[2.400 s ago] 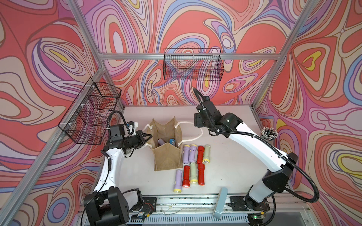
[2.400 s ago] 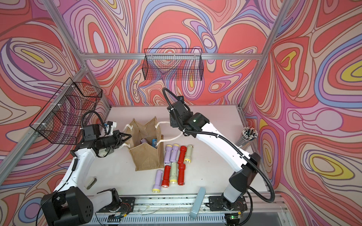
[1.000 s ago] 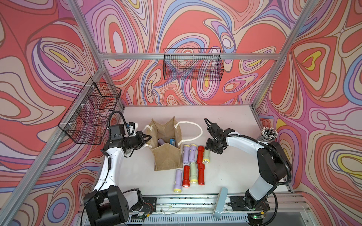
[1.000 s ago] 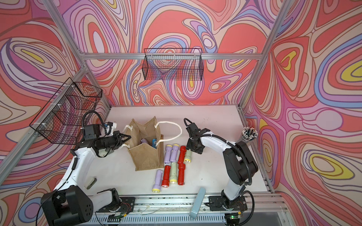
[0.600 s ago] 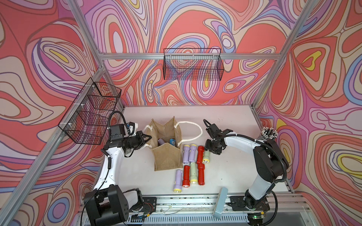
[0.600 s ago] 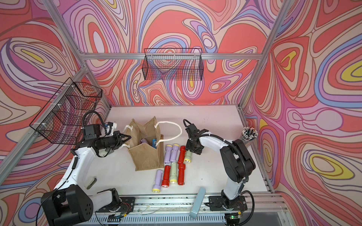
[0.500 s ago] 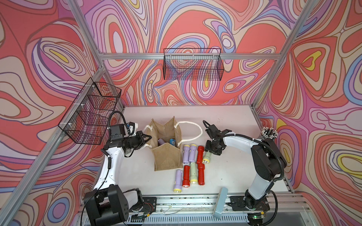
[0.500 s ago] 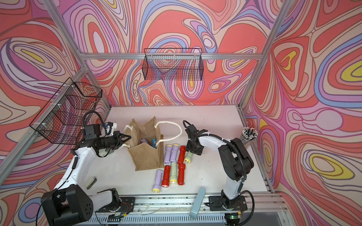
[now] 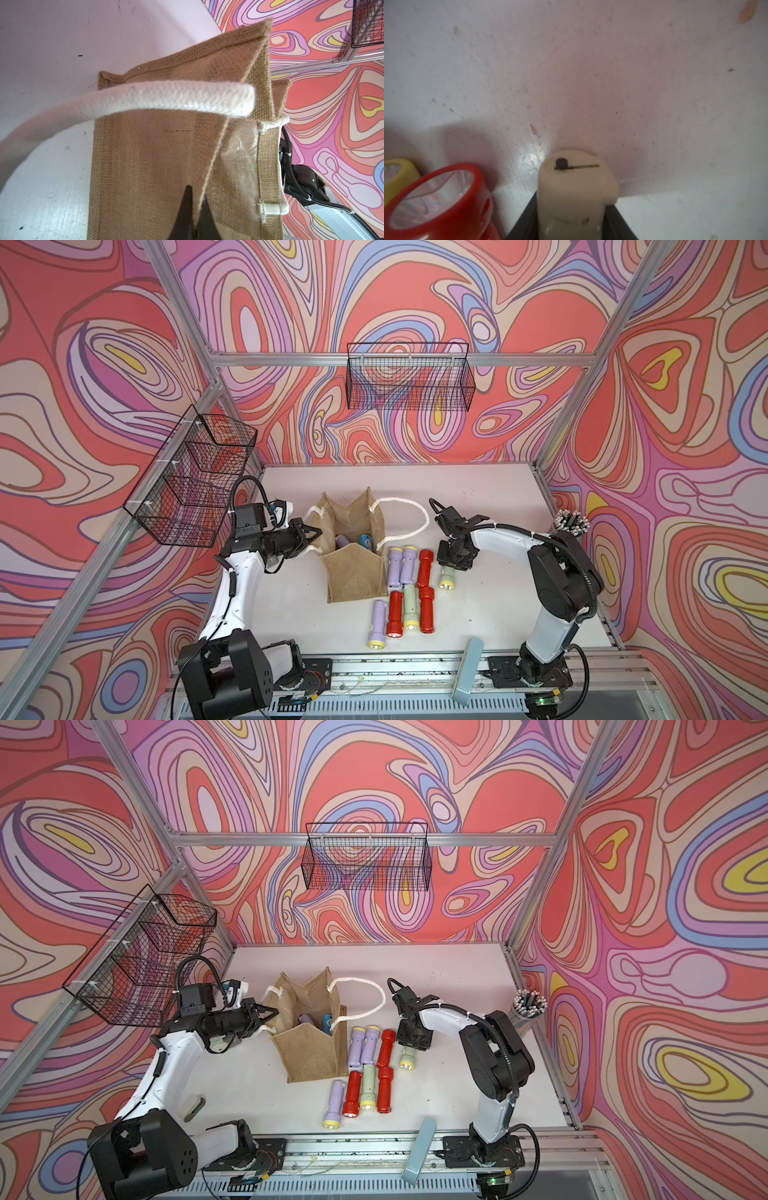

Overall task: Put the flashlights into the tote bags
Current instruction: Pick up the flashlight from the center of the board.

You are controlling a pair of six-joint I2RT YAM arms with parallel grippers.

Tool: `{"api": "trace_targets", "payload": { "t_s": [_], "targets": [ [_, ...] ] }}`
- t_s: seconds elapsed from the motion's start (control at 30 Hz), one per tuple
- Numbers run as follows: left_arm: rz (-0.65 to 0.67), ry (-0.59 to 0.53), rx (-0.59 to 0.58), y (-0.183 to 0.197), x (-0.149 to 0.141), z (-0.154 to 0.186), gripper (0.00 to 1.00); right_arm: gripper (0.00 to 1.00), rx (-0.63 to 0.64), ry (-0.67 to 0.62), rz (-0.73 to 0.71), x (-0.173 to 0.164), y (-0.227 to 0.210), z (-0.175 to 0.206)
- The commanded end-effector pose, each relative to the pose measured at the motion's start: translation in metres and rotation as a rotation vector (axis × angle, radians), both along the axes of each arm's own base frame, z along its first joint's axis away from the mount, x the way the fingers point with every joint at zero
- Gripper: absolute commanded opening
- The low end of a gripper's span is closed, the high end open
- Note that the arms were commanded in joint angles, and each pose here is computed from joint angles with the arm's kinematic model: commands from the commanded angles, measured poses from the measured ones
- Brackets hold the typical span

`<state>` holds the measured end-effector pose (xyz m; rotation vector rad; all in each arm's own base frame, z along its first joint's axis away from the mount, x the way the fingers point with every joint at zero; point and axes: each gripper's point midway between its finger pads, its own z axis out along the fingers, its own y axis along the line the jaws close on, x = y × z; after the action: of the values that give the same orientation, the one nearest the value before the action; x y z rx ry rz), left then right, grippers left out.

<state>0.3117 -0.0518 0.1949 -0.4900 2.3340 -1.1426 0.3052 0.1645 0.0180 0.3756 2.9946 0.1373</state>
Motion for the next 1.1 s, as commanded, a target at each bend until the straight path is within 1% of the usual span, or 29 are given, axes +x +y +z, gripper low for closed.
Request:
{"api": "trace_targets", "payload": {
  "t_s": [0.0, 0.13, 0.23, 0.3, 0.33, 0.43, 0.57, 0.7, 0.9, 1.0, 1.07],
  "targets": [
    [0.011, 0.004, 0.021, 0.006, 0.003, 0.001, 0.00, 0.39, -0.099, 0.087, -0.002, -0.019, -0.020, -0.025],
    [0.010, 0.006, 0.018, 0.006, 0.003, 0.001, 0.00, 0.37, -0.116, 0.077, -0.001, -0.019, -0.023, -0.024],
    [0.008, 0.008, 0.016, 0.006, 0.003, 0.001, 0.00, 0.38, -0.114, 0.063, -0.001, -0.016, -0.022, -0.024],
    [0.007, 0.006, 0.019, 0.006, 0.002, 0.001, 0.00, 0.48, -0.111, 0.064, -0.001, -0.015, -0.021, -0.026],
    [0.008, 0.007, 0.019, 0.006, 0.002, 0.000, 0.00, 0.50, -0.108, 0.062, -0.002, -0.014, -0.020, -0.026],
    [0.011, 0.008, 0.024, 0.006, 0.001, 0.000, 0.00, 0.50, -0.112, 0.057, -0.016, -0.012, -0.021, -0.028],
    [0.011, 0.012, 0.024, 0.006, 0.001, -0.001, 0.00, 0.48, -0.109, 0.044, -0.034, -0.009, -0.020, -0.029],
    [0.008, 0.012, 0.022, 0.006, 0.001, -0.001, 0.00, 0.43, -0.102, 0.042, -0.051, -0.009, -0.019, -0.031],
    [0.009, 0.013, 0.023, 0.006, 0.001, -0.001, 0.00, 0.25, -0.115, 0.055, -0.048, -0.013, -0.022, -0.032],
    [0.009, 0.013, 0.022, 0.006, 0.001, -0.001, 0.00, 0.19, -0.121, 0.039, -0.036, -0.009, -0.023, -0.025],
    [0.009, 0.015, 0.025, 0.006, 0.001, -0.002, 0.00, 0.16, -0.143, 0.024, -0.013, -0.005, -0.025, -0.015]
  ]
}}
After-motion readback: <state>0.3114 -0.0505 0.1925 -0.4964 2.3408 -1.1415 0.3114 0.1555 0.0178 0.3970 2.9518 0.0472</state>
